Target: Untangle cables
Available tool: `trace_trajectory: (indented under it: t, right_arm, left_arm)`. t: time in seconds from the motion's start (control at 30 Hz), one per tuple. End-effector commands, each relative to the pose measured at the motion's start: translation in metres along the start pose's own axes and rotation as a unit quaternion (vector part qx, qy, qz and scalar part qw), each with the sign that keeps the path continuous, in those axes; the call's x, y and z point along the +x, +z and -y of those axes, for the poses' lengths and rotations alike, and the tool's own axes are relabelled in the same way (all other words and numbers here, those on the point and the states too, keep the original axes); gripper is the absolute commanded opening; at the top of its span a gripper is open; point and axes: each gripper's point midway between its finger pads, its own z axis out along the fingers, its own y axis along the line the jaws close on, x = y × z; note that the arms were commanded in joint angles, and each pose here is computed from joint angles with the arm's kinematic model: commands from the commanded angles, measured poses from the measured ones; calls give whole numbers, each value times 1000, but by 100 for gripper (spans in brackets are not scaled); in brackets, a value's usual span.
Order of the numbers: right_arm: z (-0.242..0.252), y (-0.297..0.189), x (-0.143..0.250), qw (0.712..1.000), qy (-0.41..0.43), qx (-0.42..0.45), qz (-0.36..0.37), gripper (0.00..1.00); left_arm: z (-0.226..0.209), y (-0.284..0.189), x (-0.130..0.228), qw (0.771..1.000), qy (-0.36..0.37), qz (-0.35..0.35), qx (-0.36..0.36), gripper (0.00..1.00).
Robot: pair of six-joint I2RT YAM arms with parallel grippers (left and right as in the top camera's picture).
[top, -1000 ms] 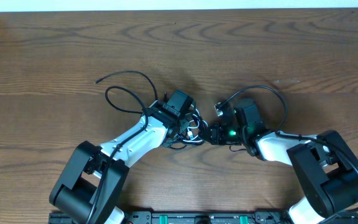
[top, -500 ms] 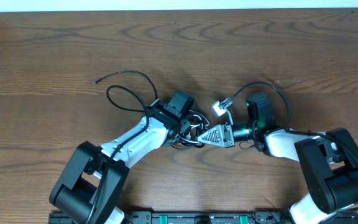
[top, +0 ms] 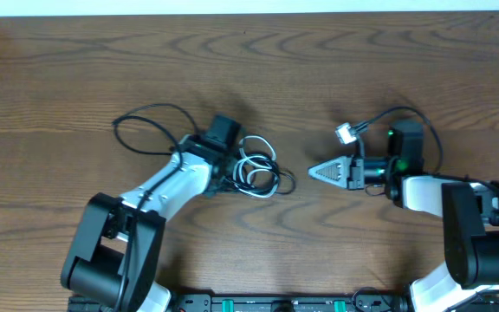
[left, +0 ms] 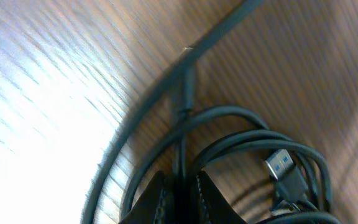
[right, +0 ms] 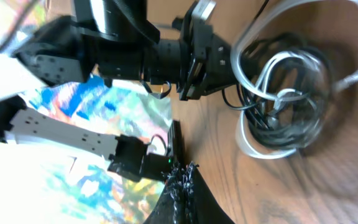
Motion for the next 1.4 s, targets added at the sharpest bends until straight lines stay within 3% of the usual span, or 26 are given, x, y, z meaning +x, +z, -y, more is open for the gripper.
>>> trace_trajectory:
  t: [0.0, 0.23, 0.3, 0.33, 0.37, 0.53, 0.8, 1.37]
  right_arm:
    - [-3, -18, -6, 1000, -1, -12, 17, 1]
    - [11, -41, -20, 997, 16, 26, 65, 1]
    - [17, -37, -21, 997, 21, 43, 68, 12]
    - [24, -31, -20, 995, 27, 60, 69, 27]
    - [29, -27, -20, 994, 28, 75, 69, 35]
    - [51, 5, -14, 988, -3, 148, 51, 49]
    - [78, 43, -2, 967, -35, 250, 34, 51]
    - [67, 60, 47, 976, 30, 210, -50, 40]
  left_arm:
    - [-24, 7, -24, 999, -22, 25, -41, 13]
    - [-29, 8, -17, 999, -15, -22, -42, 13]
    - [-16, 8, -8, 999, 16, -47, -13, 12]
    - [-9, 7, -2, 998, 33, -59, 4, 12]
    - [-3, 6, 2, 997, 44, -67, 16, 12]
    - [5, 3, 22, 993, 63, -94, 32, 13]
    - [11, 0, 44, 989, 89, -114, 40, 13]
    - [15, 0, 43, 989, 89, -111, 47, 13]
